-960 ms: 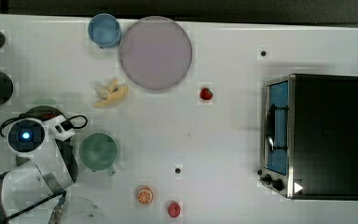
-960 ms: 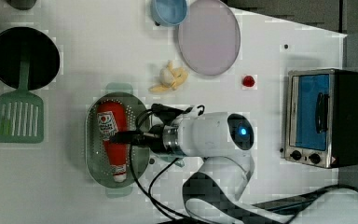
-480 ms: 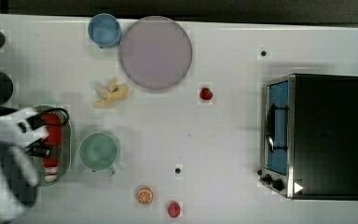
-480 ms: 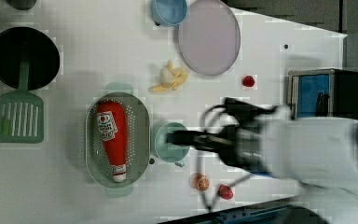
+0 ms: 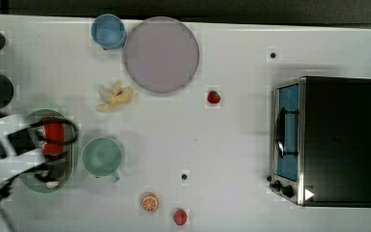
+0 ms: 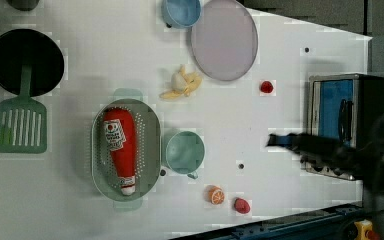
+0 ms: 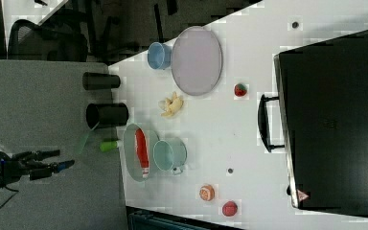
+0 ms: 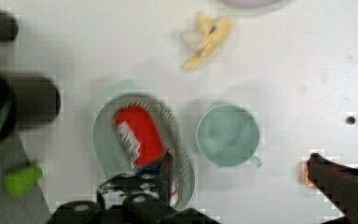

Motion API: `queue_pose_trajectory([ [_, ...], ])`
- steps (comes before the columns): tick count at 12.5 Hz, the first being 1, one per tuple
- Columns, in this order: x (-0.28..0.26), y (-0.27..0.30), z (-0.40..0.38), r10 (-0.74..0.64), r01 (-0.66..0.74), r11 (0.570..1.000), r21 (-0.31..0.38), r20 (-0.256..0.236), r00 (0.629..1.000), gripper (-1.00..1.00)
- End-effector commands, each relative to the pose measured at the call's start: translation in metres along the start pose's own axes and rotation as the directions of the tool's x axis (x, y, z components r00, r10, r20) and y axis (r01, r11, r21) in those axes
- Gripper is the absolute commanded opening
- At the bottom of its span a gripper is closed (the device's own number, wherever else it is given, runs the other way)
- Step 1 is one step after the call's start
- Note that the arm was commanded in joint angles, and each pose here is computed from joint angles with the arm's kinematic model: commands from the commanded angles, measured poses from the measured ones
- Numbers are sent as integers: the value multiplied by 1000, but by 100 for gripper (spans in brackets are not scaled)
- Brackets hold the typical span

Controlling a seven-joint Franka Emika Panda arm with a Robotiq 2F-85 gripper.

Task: Pick Ketchup from the table and place it in strainer.

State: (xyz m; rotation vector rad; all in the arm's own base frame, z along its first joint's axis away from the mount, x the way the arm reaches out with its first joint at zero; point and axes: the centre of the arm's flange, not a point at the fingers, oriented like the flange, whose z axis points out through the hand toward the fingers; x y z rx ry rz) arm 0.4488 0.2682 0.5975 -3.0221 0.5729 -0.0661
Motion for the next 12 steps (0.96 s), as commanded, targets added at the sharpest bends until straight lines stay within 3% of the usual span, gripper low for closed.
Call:
queue_pose_trajectory([
  [1, 108, 102, 19, 307, -305, 951, -45, 63, 950, 100],
  [6, 166, 213, 1, 504, -503, 864, -32, 46, 862, 100],
  [12, 177, 245, 0, 446, -445, 892, -81, 3, 895, 100],
])
